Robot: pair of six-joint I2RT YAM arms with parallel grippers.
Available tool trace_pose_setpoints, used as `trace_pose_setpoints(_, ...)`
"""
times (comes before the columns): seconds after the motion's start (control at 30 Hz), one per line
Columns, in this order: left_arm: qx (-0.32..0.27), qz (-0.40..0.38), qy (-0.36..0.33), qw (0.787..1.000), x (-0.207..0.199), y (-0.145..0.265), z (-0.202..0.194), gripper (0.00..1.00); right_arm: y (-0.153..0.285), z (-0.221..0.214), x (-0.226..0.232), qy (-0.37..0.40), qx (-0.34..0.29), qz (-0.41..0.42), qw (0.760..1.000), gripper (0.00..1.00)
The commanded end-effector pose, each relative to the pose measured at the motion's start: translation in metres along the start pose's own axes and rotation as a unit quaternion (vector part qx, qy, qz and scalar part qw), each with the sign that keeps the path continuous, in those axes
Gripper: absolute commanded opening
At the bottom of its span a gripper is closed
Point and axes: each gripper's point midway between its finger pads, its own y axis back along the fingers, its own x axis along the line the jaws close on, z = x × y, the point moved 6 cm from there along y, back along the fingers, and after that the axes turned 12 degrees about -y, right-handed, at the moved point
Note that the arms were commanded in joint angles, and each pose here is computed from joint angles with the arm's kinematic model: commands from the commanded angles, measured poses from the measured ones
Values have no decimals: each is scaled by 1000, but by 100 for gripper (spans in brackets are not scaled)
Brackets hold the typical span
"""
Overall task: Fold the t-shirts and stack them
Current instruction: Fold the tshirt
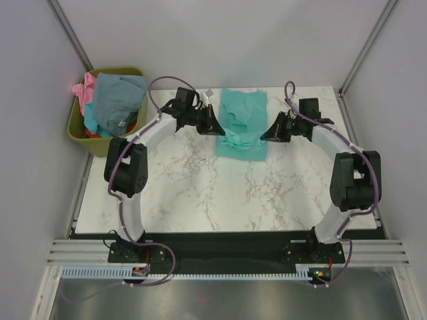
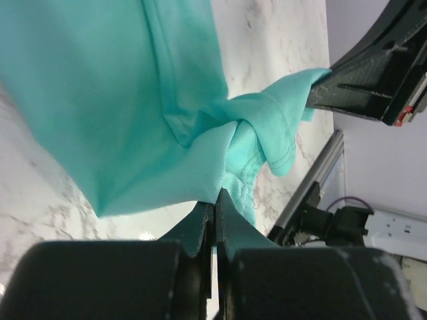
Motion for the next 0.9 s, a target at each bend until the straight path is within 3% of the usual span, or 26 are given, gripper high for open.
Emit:
trace_pose_setpoints(0.0, -13, -4, -34, 999, 15, -8, 25, 2, -16, 30, 2, 17, -22, 4, 1000, 0)
trace_pose_setpoints(0.27, -33, -1, -58, 998, 46, -45, 56, 2, -50, 82, -3, 32, -43, 3, 999, 0)
trace_pose_setpoints(0.7, -72, 44, -99, 992, 83, -74, 82, 2, -73, 124, -19, 37, -79, -8, 996, 0)
trace_pose_setpoints(0.8, -82, 56, -120, 988, 87, -78, 89, 16, -80, 132, -23, 40, -84, -11, 996, 0)
trace_pose_setpoints(0.87, -95, 72, -138, 983, 91, -77, 96, 34, -83, 138, -22, 51, -89, -6, 995, 0)
